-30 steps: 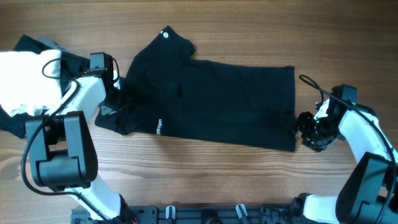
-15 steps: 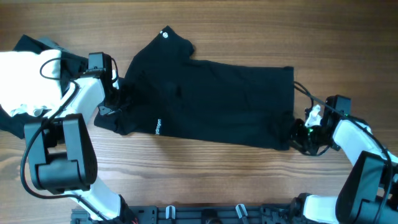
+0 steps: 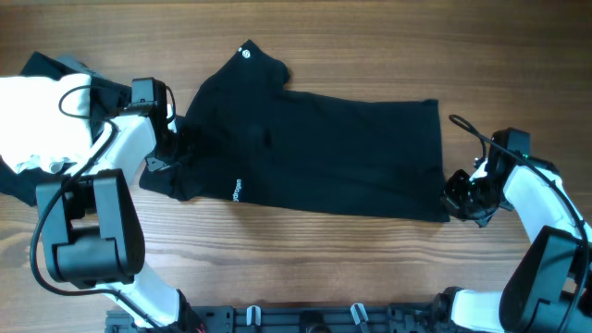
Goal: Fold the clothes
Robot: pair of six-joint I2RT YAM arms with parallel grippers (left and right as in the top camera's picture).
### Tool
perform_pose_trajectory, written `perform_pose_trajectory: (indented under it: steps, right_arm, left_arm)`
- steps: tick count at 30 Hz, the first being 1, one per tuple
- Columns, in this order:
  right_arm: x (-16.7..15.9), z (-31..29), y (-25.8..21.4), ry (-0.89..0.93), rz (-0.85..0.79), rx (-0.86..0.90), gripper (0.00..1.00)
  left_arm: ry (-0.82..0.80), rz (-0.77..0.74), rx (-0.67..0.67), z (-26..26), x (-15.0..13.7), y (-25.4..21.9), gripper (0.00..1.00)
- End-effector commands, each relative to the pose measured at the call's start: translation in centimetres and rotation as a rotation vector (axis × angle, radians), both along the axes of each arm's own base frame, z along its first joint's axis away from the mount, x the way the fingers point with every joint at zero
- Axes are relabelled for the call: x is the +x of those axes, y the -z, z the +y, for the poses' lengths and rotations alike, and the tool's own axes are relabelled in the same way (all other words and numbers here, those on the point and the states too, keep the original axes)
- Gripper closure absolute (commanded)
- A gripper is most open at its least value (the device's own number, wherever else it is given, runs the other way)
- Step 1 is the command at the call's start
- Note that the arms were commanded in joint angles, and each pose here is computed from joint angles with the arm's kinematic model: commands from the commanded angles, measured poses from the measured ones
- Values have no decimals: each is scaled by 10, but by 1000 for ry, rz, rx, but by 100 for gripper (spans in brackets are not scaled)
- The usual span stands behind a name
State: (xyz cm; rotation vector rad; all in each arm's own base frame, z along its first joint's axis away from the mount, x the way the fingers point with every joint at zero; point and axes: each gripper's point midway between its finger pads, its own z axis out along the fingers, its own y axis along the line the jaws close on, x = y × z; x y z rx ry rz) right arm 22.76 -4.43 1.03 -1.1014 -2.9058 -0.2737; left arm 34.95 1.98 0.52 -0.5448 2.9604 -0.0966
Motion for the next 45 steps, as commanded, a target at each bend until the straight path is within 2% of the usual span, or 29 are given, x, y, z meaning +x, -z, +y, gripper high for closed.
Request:
perform_pose_trajectory:
  steps: [1, 11, 12, 13, 15, 18, 22, 25, 31, 35, 40, 45]
  right_arm:
    - [5, -25, -5, 39, 20, -118, 96]
    - [7, -27, -6, 31, 15, -131, 96]
    - [7, -27, -6, 30, 14, -131, 96]
    - [8, -27, -6, 25, 12, -131, 96]
    - [8, -27, -6, 24, 12, -131, 96]
    - [8, -27, -6, 23, 12, -128, 96]
    - [8, -27, -6, 24, 11, -129, 96]
    - [9, -27, -6, 24, 7, -130, 96]
    - [9, -27, -6, 24, 7, -130, 96]
    - [9, -27, -6, 24, 8, -130, 96]
    - [9, -27, -6, 25, 7, -130, 96]
    - [9, -27, -6, 24, 7, -130, 96]
  left_arm:
    - [-18, -70, 47, 14, 19, -22, 96]
    - [-20, -140, 52, 15, 39, -33, 92]
    - [-19, -157, 50, 15, 43, -34, 87]
    - [-16, -170, 38, 13, 46, -35, 73]
    - [-7, -169, -3, 6, 45, -36, 65]
    - [1, -108, -54, -4, 31, -33, 52]
    - [12, 28, -91, -11, -3, -27, 52]
    - [34, 113, -106, -15, -24, -25, 61]
    - [53, 122, -107, -17, -27, -25, 70]
    - [63, 113, -200, -33, -26, -28, 65]
    - [158, 80, -226, -38, -22, -30, 58]
    - [172, 99, -176, -32, -27, -22, 56]
